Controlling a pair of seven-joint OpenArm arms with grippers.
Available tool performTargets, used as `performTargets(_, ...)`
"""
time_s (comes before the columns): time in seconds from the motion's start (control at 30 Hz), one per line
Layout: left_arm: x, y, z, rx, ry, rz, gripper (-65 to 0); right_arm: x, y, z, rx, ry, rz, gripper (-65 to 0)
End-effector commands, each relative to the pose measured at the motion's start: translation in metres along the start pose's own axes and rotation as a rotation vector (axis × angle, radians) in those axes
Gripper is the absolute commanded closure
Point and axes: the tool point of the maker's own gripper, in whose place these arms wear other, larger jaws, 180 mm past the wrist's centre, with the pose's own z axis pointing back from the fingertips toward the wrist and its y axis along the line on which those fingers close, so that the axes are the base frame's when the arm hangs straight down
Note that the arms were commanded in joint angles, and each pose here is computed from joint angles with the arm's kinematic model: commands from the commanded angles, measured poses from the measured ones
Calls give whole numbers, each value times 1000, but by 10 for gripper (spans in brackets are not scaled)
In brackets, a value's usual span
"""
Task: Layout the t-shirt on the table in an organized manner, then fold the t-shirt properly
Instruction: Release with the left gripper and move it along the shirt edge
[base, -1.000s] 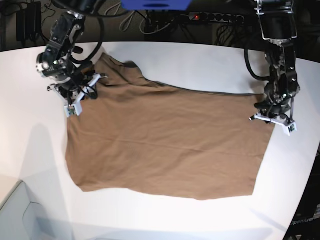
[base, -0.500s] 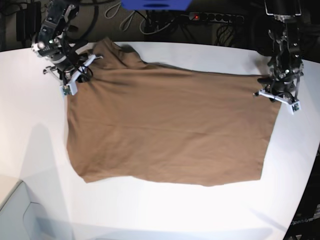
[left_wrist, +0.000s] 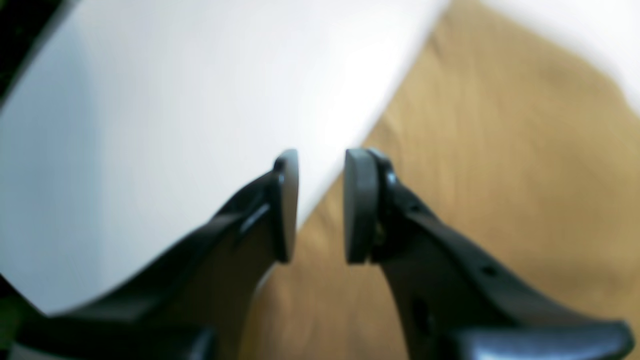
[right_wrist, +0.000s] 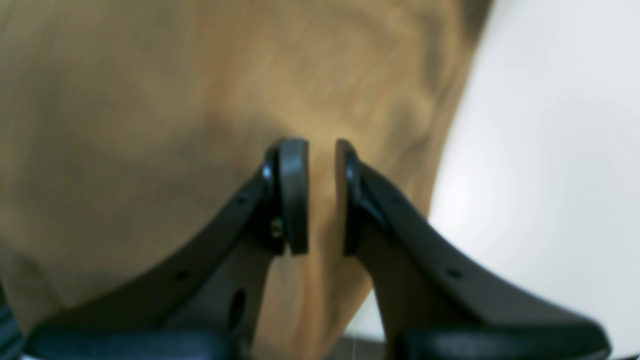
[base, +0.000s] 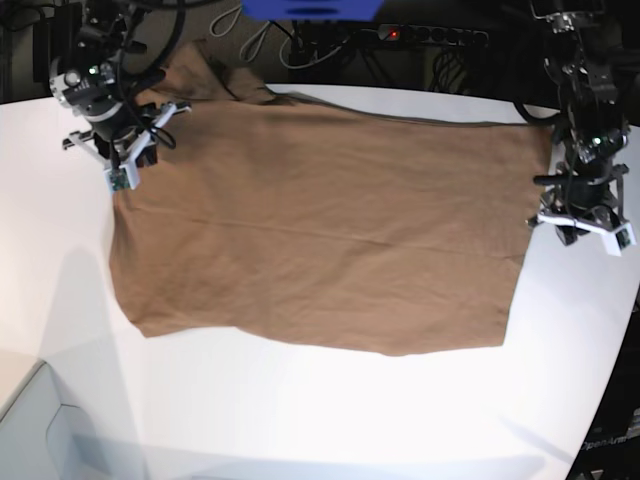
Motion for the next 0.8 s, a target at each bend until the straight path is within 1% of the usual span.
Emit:
performTargets(0.0,35,-5,-2,-11,-100,16,-168,15,-2,2,-5,-52,3,-81)
performTargets(0.03,42,-3,-9,0,-110,45,-193,16,-1,2,-5,-56,2,-81)
performTargets(0.07,46,-3,-19,6,-108,72,-231,16,0,2,-2,-56,0,-81)
performTargets(0.2,64,-11,-53,1,-96,143,-427,20,7,-1,19,-63,10,-81)
performTargets(0.23,69,-12,-62,5,-92,159,-465,21,9,-1,25,-65,17,-81)
performTargets(0.27,73,-14,-71,7,-86,179,-487,22,11,-1,30,-67,21,-81)
performTargets(0.33,72,-19,-93,8,-42,225,-493,22,12,-2,32,-67,23,-81)
performTargets(0.37,72,-29,-105,-2,-15,234,-489,22,11,-2,31,-66,23,-81)
performTargets(0.43,68,-44,-125,-12,41,230,-476,22,11,-2,31,-66,23,-81)
performTargets(0.47,70,-52,-133,-14,47,219,-468,22,11,-2,31,-66,23,-81)
performTargets(0.57,69,-77,-154,-20,37,137,-448,26,11,-3,30,-74,23,-81)
performTargets(0.67,68,-101,-166,-32,-4,14,-445,27,10,-3,28,-75,23,-81)
performTargets(0.77,62,-109,-177,-21,-34,-81,-445,28,9,-2,26,-78,25,-81)
